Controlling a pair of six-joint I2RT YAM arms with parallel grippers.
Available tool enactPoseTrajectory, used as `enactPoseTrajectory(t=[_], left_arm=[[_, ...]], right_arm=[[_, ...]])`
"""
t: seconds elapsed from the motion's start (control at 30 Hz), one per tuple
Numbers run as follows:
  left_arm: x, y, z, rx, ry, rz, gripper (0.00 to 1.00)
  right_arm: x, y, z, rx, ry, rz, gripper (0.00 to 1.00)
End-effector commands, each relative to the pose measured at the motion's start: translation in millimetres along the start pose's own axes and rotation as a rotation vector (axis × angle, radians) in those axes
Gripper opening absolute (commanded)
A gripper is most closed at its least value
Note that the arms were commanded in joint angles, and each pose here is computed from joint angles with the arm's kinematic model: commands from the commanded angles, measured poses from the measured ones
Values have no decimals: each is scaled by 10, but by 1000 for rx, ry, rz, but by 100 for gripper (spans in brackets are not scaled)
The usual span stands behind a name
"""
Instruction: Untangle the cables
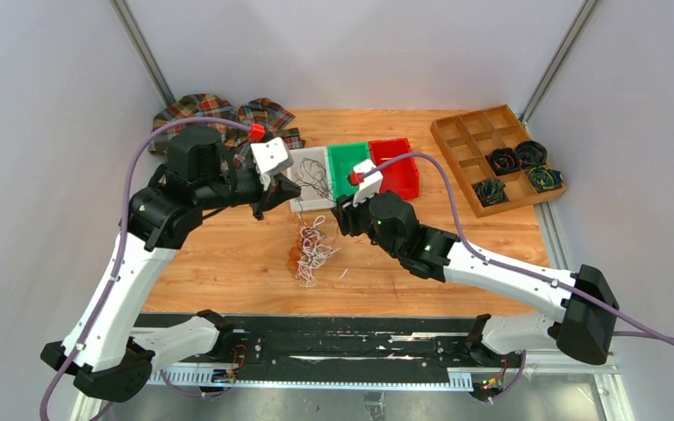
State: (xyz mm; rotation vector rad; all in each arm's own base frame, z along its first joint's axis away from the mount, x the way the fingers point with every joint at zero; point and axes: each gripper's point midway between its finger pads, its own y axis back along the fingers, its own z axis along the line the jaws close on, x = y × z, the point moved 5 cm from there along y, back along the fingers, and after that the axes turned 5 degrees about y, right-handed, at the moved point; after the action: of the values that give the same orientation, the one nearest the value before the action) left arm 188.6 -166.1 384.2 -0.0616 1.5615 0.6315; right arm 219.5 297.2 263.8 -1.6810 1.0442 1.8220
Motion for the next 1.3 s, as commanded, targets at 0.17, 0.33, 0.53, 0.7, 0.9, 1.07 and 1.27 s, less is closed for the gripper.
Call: enactPoseTrajectory(t=[0.17, 0.33, 0.53, 0.7, 0.9, 1.07, 1.27], left_arm=[[-280, 186, -57, -2, -69, -55, 0], [-325, 245, 141, -142, -127, -30, 0], [-401, 356, 343, -314, -210, -54, 1], [-549, 468, 537, -503, -189, -138, 1], [-492, 385, 431, -429, -169, -192, 1], [-508, 271, 318, -322, -98, -225, 1], [-527, 278, 186, -249, -58, -260, 0]], right_arm=[[136, -41, -107, 118, -127, -17, 2], [310, 137, -291, 185, -133, 29, 0], [645, 433, -566, 287, -157, 94, 0], [837, 610, -751, 388, -134, 183, 1], [425, 769, -550, 157, -106, 149, 56], [-228, 794, -247, -116, -84, -35, 70], [-820, 615, 186, -365, -72, -250, 71]])
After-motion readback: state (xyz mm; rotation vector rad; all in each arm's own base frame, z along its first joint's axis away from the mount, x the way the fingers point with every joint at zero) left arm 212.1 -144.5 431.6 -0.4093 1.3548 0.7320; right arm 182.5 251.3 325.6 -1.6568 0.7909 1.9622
